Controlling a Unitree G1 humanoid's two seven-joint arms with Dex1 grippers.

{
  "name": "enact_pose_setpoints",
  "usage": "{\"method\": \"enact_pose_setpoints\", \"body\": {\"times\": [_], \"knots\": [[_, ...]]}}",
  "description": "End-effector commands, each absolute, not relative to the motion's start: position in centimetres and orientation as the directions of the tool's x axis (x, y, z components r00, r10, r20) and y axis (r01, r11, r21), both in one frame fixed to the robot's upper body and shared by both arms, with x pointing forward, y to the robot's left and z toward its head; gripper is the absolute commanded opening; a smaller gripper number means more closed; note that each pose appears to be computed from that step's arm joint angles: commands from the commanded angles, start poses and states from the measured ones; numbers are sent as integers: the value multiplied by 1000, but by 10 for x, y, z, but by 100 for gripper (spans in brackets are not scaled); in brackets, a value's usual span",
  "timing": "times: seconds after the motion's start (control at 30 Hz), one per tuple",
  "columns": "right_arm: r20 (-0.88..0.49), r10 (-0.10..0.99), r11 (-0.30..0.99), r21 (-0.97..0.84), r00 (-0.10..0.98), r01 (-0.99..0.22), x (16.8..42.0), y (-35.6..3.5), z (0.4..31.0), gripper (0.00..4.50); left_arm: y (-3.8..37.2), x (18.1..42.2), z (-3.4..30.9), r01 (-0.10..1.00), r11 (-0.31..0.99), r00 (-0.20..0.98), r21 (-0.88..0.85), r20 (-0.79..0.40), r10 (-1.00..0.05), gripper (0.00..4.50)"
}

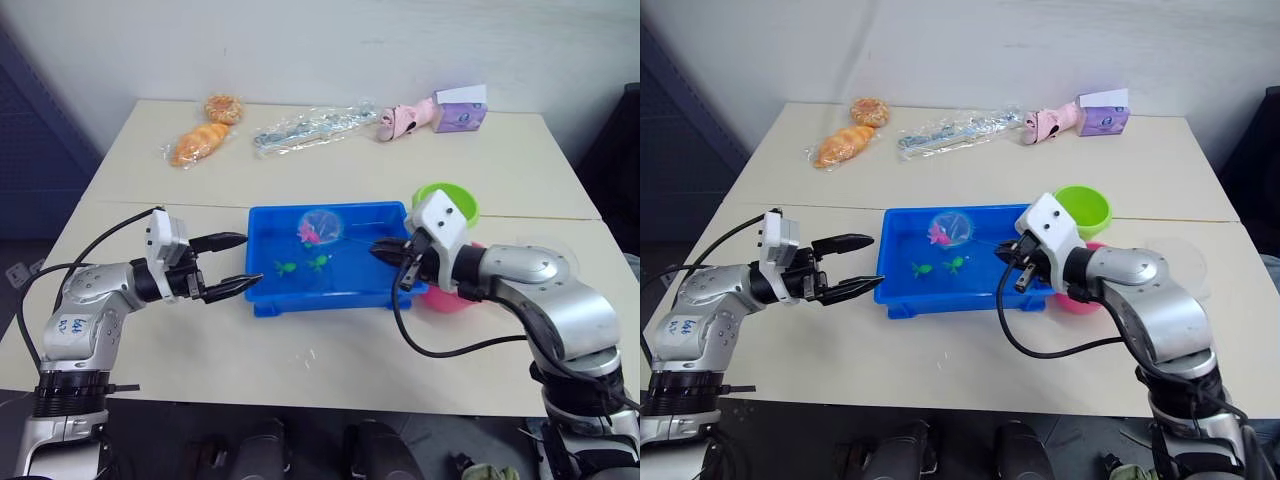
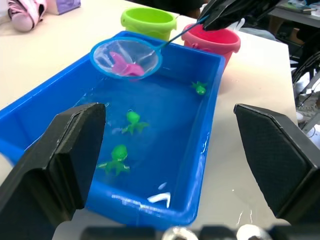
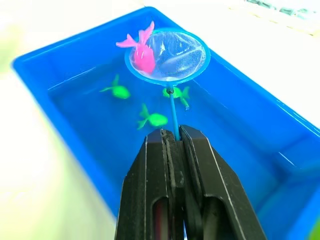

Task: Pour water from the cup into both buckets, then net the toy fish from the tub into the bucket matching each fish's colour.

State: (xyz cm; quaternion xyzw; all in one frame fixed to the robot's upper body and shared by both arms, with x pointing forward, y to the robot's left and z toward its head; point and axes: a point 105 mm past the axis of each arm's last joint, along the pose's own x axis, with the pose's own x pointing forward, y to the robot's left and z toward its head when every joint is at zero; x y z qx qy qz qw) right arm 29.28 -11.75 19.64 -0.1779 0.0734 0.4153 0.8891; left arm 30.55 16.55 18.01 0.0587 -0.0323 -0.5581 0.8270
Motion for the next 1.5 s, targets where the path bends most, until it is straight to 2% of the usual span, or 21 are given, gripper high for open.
{"method": "enact_pose_setpoints", "body": {"times": [0.03,0.13,0.27,0.47,0.6,0.8,0.97,1.07,1.23,1.33,1.5], "knots": [[-203,716,602,-304,668,-738,270,-128,218,0,146,302,194,943,292,291,162,32,-956,443],[-176,686,642,-311,706,-701,254,-143,222,0,136,301,196,956,248,244,154,44,-969,443],[-154,563,743,-336,812,-579,235,-177,224,0,121,300,196,976,165,159,140,57,-986,443],[-185,377,821,-388,908,-420,209,-228,217,0,98,306,195,989,77,67,129,80,-995,443],[-219,196,806,-520,956,-284,196,-262,209,0,87,308,193,992,36,26,123,86,-996,443],[-204,55,770,-614,977,-172,189,-287,199,0,81,306,191,993,12,1,121,89,-996,443],[-185,2,644,-752,983,-143,189,-300,189,0,79,303,189,993,7,-4,118,89,-996,443],[-127,-41,602,-795,991,-77,189,-309,188,0,78,302,190,993,12,1,118,93,-996,443],[-93,27,454,-886,995,-95,195,-301,185,0,72,299,189,993,17,6,119,99,-995,443],[-73,67,422,-902,995,-94,198,-296,184,0,71,298,189,993,26,13,117,104,-994,443],[-41,72,343,-937,997,-63,203,-294,180,0,71,298,189,993,35,22,115,108,-994,443]]}}
